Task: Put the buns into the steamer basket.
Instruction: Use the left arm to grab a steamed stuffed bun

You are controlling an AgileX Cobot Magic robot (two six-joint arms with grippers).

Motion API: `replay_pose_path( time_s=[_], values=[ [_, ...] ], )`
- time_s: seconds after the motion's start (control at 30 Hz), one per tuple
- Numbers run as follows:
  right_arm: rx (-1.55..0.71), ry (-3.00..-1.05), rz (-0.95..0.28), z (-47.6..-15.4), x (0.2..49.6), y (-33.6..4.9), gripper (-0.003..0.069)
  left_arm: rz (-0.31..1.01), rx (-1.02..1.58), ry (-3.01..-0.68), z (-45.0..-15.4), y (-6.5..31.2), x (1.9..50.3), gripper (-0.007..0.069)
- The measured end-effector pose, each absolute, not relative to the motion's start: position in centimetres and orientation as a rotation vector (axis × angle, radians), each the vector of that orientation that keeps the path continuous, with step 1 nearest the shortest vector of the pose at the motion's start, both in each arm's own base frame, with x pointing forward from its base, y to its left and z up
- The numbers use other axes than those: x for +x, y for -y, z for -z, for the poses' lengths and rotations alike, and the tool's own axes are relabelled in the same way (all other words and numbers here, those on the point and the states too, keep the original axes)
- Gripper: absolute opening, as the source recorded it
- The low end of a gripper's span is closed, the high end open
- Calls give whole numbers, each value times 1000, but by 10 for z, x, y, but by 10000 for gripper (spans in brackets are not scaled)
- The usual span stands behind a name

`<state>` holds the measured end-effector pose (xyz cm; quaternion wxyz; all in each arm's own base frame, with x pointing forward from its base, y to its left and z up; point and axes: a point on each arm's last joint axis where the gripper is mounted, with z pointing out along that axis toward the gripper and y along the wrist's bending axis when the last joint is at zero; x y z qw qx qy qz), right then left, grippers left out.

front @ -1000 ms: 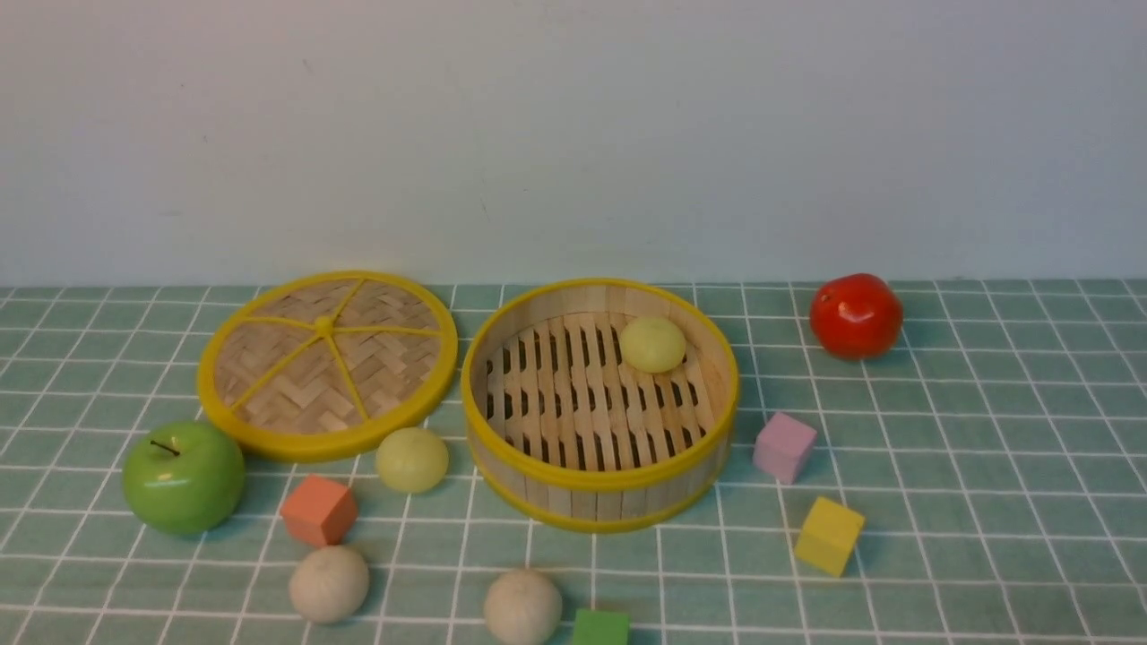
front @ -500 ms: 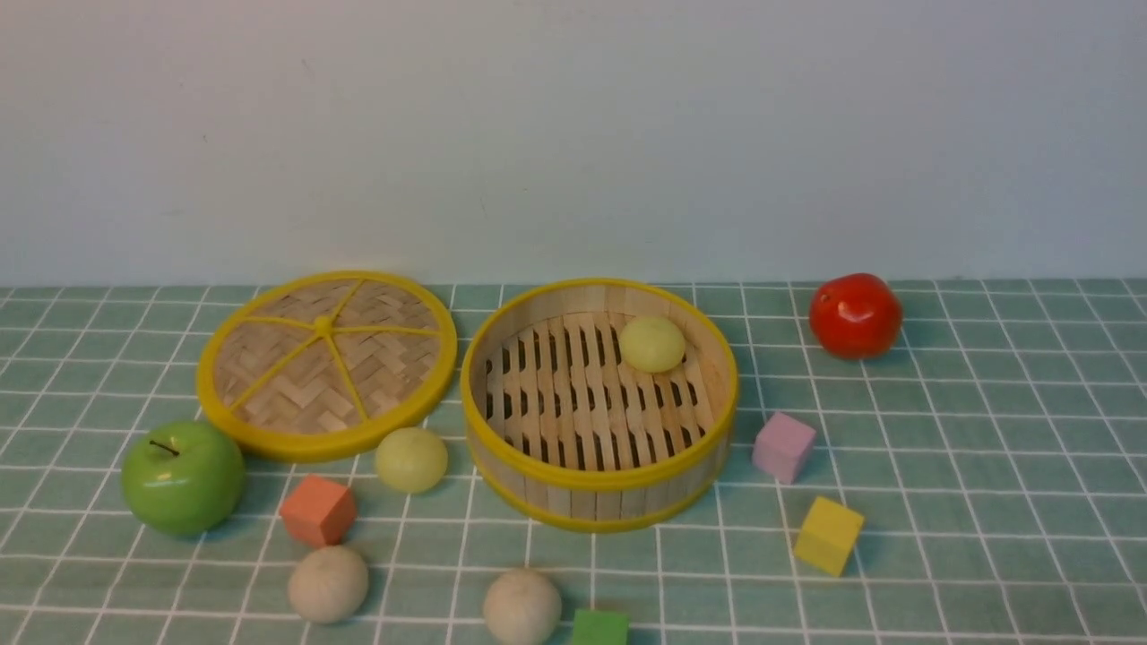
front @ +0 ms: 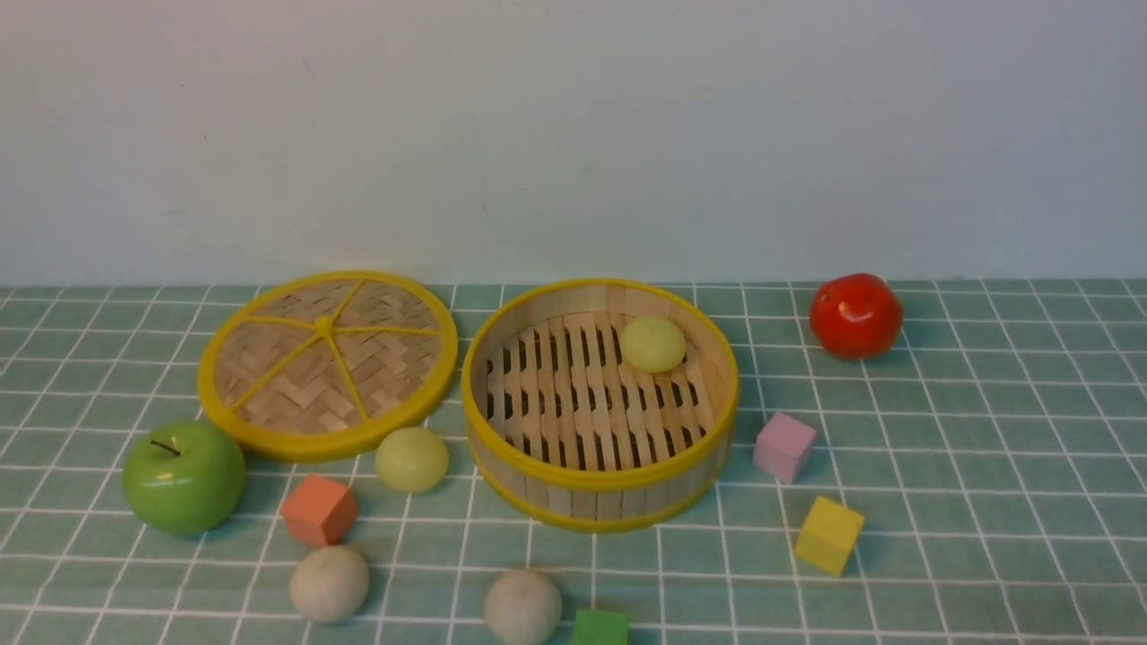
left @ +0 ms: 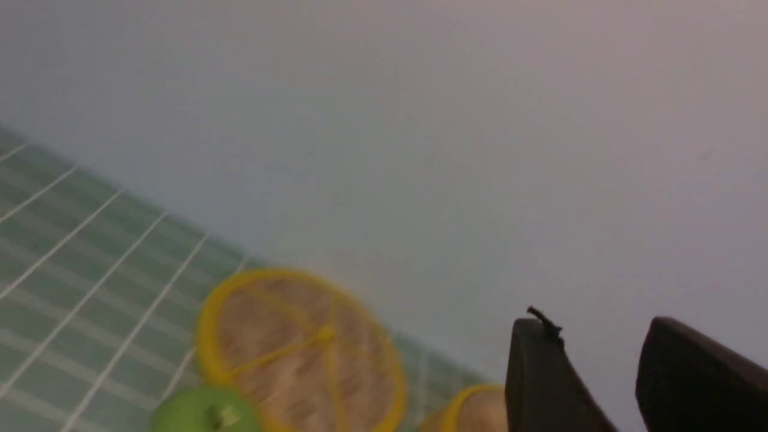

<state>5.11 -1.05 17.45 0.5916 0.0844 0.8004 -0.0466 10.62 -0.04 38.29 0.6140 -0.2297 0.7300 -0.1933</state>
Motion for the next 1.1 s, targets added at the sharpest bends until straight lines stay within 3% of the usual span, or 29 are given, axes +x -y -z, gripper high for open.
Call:
replay_pose_path(
  time_s=[0.17, 0.6, 0.8, 0.93, 1.1],
  values=[
    [196, -1862, 108, -174, 51, 10, 103, 265, -497, -1912, -359, -3, 148, 238],
    [196, -1862, 108, -174, 51, 10, 120, 367, -613, -2217, -310, 10, 203, 238],
    [196, -1862, 108, -174, 51, 10, 123, 436, -419, -2457, -276, 38, 223, 238],
    [196, -1862, 108, -174, 51, 10, 126, 441, -142, -2693, -247, 73, 237, 238],
    [196, -1862, 108, -174, 51, 10, 130, 349, 18, -2813, -227, 101, 251, 238]
  ],
)
